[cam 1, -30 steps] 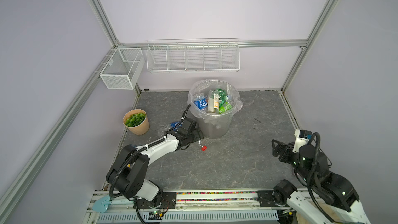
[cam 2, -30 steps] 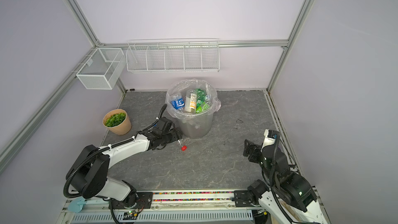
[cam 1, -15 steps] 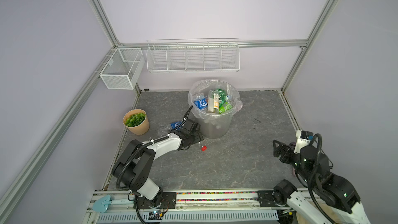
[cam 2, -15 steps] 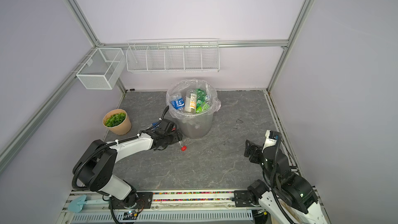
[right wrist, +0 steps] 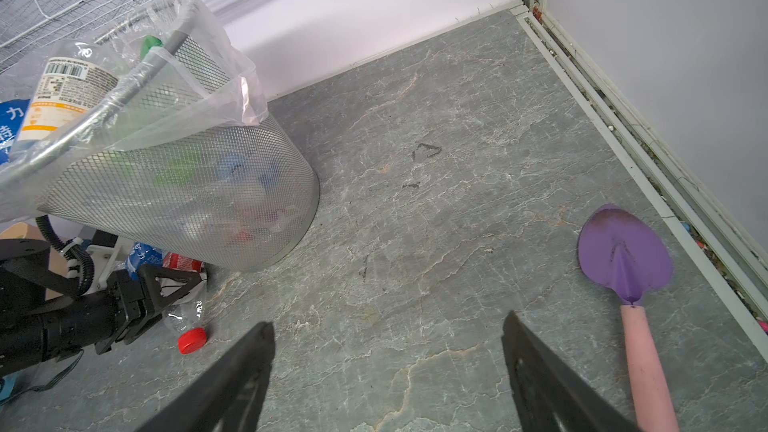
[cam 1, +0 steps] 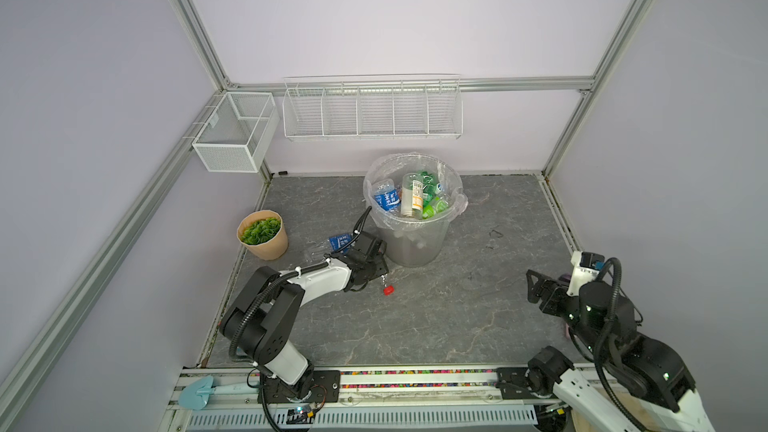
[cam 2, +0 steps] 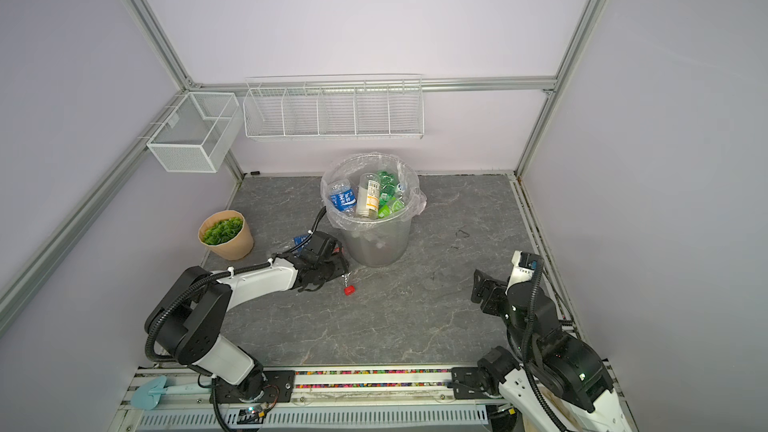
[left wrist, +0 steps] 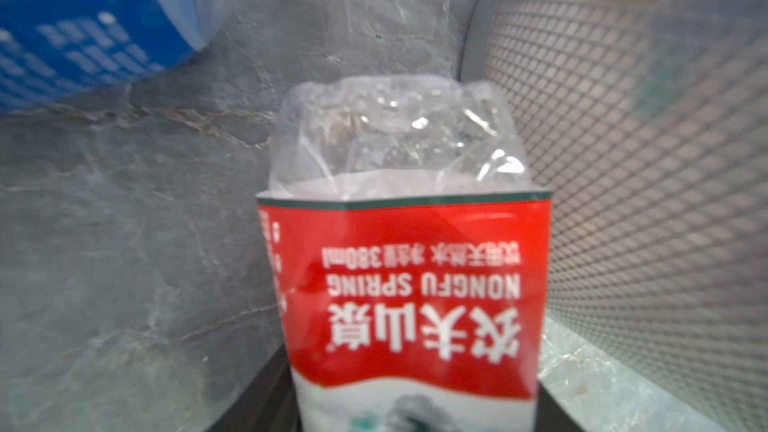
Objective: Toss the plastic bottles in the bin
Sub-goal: 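Close the left gripper on the red-label Nongfu Spring bottle, then lift the red-label bottle upright with the left gripper toward the bin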
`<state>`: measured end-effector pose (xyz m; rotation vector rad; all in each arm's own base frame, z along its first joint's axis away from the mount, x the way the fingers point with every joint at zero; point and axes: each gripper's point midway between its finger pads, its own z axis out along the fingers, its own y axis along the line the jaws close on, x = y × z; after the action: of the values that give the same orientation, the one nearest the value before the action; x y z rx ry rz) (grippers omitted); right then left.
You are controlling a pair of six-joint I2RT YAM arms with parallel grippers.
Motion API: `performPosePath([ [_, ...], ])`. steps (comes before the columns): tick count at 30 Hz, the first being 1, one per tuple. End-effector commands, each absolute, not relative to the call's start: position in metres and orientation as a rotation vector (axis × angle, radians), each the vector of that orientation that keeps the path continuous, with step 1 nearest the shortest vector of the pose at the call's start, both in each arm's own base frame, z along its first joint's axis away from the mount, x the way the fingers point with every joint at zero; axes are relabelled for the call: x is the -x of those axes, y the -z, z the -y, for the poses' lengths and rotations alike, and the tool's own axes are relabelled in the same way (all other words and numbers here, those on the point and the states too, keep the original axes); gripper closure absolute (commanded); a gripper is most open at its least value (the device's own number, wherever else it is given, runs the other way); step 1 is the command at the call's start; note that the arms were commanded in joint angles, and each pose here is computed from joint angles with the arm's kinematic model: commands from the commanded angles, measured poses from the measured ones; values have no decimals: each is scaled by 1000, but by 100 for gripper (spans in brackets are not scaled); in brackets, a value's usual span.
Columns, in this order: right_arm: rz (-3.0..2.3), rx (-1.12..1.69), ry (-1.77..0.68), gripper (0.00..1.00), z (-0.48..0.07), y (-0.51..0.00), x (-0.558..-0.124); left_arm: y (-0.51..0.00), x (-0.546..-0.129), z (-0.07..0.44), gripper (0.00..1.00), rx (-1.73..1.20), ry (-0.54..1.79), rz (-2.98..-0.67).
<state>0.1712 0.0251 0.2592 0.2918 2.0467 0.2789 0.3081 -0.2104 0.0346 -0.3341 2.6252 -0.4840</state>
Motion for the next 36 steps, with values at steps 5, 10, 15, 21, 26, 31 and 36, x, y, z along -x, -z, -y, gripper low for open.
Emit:
performPosePath([
  [5,-2034,-315,-280,12,-24,-261,-173,-35,-297,197,57,365,449,-2635],
  [10,-2032,-317,-281,12,-23,-261,-173,-51,-296,195,64,365,468,-2599],
  [15,-2033,-321,-284,12,-23,-260,-171,-70,-295,192,69,364,493,-2557],
  [21,-2028,-328,-294,12,-23,-260,-170,-99,-294,187,73,363,518,-2492],
  [26,-2027,-331,-300,12,-23,-260,-170,-125,-292,183,75,358,553,-2428],
  [31,-2023,-335,-308,12,-23,-261,-169,-161,-290,178,76,342,607,-2327],
  [36,-2019,-339,-316,12,-23,-261,-169,-207,-286,169,78,326,654,-2193],
])
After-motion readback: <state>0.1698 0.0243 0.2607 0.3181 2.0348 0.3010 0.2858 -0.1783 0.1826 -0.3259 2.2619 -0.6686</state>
